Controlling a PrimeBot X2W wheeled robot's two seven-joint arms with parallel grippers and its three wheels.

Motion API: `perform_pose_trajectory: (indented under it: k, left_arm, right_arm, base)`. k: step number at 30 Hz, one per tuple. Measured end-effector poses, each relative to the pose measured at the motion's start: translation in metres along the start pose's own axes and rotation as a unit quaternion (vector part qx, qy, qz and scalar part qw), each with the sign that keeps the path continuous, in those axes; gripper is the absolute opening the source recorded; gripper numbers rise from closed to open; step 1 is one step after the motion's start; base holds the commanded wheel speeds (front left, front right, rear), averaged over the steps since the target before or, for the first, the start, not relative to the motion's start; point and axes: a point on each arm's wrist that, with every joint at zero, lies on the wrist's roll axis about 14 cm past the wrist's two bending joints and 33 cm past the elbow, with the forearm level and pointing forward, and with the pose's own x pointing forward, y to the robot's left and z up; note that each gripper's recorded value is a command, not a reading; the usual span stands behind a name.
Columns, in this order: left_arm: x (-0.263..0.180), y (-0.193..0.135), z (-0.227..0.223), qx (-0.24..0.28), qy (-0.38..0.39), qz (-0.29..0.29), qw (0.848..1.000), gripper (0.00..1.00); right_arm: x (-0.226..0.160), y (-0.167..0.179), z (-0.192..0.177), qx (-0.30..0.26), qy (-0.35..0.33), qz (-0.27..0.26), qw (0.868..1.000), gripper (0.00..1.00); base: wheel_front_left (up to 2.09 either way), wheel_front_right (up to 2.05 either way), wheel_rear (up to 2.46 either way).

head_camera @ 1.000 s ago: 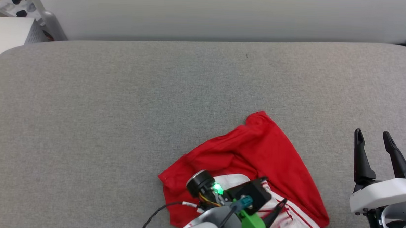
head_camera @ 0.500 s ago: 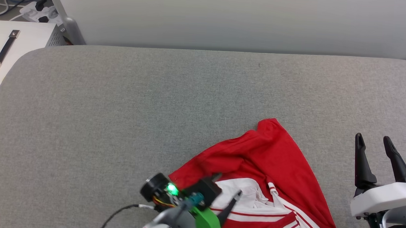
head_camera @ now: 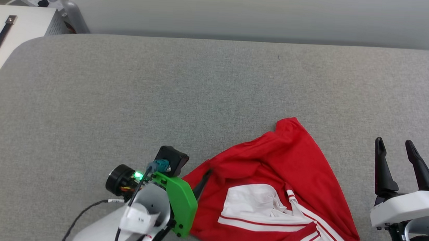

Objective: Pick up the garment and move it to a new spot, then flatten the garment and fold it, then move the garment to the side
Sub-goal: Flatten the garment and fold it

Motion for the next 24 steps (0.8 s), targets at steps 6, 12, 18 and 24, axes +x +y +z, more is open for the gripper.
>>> perform_pose_trajectory:
  k: [6, 12, 18, 24]
  left_arm:
    - [0.003, 0.009, -0.044, 0.034, 0.126, -0.029, 0.991, 1.0]
    - [0.007, 0.014, -0.077, 0.059, 0.221, -0.055, 0.972, 1.0]
    - [0.014, 0.015, -0.088, 0.077, 0.28, -0.082, 0.953, 0.0]
    - [0.025, 0.022, -0.082, 0.078, 0.278, -0.077, 0.954, 0.0]
  right_arm:
    - [0.003, -0.005, -0.01, 0.0, 0.014, -0.007, 1.0, 1.0]
    - [0.009, -0.01, -0.019, 0.0, 0.025, -0.014, 1.0, 1.0]
    - [0.012, -0.015, -0.024, 0.0, 0.031, -0.022, 0.999, 1.0]
    - [0.009, -0.021, -0.025, 0.002, 0.03, -0.03, 0.999, 1.0]
  base:
    - [0.0, 0.0, 0.0]
    - [0.0, 0.0, 0.0]
    - [0.0, 0.0, 0.0]
    - [0.0, 0.0, 0.0]
